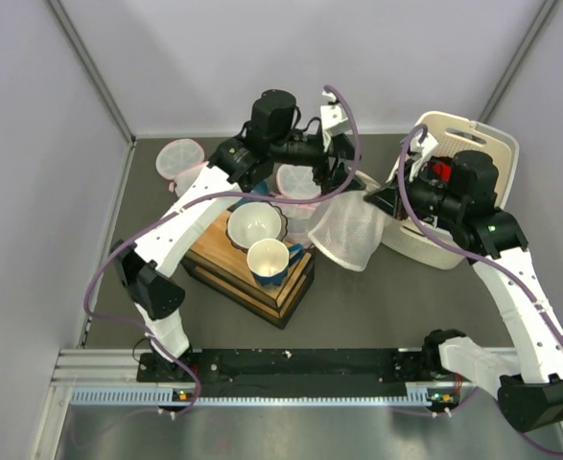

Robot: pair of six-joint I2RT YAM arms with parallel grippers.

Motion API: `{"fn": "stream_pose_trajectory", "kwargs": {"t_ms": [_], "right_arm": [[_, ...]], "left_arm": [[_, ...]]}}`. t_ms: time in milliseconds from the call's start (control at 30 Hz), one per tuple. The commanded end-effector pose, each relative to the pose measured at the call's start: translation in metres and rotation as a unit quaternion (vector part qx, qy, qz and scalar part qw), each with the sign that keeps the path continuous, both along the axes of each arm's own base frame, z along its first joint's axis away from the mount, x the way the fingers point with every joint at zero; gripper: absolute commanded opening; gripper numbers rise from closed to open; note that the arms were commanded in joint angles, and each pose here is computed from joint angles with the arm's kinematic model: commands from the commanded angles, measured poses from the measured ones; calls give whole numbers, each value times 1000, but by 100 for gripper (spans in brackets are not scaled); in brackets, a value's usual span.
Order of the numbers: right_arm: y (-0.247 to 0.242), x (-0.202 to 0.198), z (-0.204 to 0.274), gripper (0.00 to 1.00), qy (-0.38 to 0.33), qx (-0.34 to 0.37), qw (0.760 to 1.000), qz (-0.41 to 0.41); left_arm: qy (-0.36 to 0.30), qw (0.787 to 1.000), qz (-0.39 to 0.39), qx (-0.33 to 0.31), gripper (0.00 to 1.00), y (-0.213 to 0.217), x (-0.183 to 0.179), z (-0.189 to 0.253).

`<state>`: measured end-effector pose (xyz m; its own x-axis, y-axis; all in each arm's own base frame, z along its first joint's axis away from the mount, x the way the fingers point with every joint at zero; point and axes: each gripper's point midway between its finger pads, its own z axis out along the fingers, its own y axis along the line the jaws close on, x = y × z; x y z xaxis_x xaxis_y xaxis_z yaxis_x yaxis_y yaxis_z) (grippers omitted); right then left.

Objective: Unzip the laundry bag and remove the bra

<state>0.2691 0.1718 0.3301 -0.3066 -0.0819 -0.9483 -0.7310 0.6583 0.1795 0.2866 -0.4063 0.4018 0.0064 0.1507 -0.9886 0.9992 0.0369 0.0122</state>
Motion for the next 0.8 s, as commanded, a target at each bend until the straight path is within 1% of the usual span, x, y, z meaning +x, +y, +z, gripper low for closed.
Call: {"fn": "stream_pose_trajectory", "kwargs": {"t_ms": [0, 67, 133, 167, 233, 267, 333, 367, 467, 500, 533, 600, 700, 733, 767], "right_arm": [[11, -15, 38, 0, -42, 31, 997, 53], [12, -16, 37, 0, -39, 32, 997, 58], [13, -16, 37, 0, -36, 32, 997, 59], [13, -15, 35, 0, -34, 31, 997, 59], [13, -15, 34, 0, -30, 30, 997, 58], [13, -15, 35, 0, -30, 30, 998, 56], [11, -12, 34, 0, -39, 20, 998, 55], [10, -11, 33, 0, -38, 18, 998, 51], [6, -8, 30, 0, -39, 9, 998, 38], [4, -6, 30, 0, -43, 4, 999, 31], [3, -6, 29, 0, -42, 1, 999, 28], [1, -5, 27, 0, -42, -5, 999, 23], [-1, -4, 26, 0, -41, -10, 999, 17], [-2, -4, 25, 0, -40, -12, 999, 15], [-2, -4, 25, 0, -39, -13, 999, 15]], "left_arm": [[-30, 997, -65, -10, 76, -17, -16, -1], [-38, 996, -85, -2, 75, -21, -22, -8], [-27, 995, -92, 17, 73, -20, -25, -21], [-37, 995, -94, 21, 70, -19, -25, -23], [-33, 995, -86, 36, 62, -15, -23, -31], [-39, 995, -87, 40, 49, -15, -23, -33], [-39, 995, -81, 46, 34, -13, -22, -35], [-41, 995, -72, 52, 20, -12, -20, -37], [-47, 996, -57, 56, 18, -9, -16, -36], [-47, 996, -56, 59, 25, -8, -16, -39], [-49, 996, -54, 60, 29, -7, -16, -39], [-53, 995, -48, 62, 34, -5, -14, -40], [-57, 995, -41, 67, 32, -4, -12, -42], [-55, 995, -37, 70, 8, -3, -11, -43], [-54, 996, -28, 71, 0, -2, -9, -43]]}}
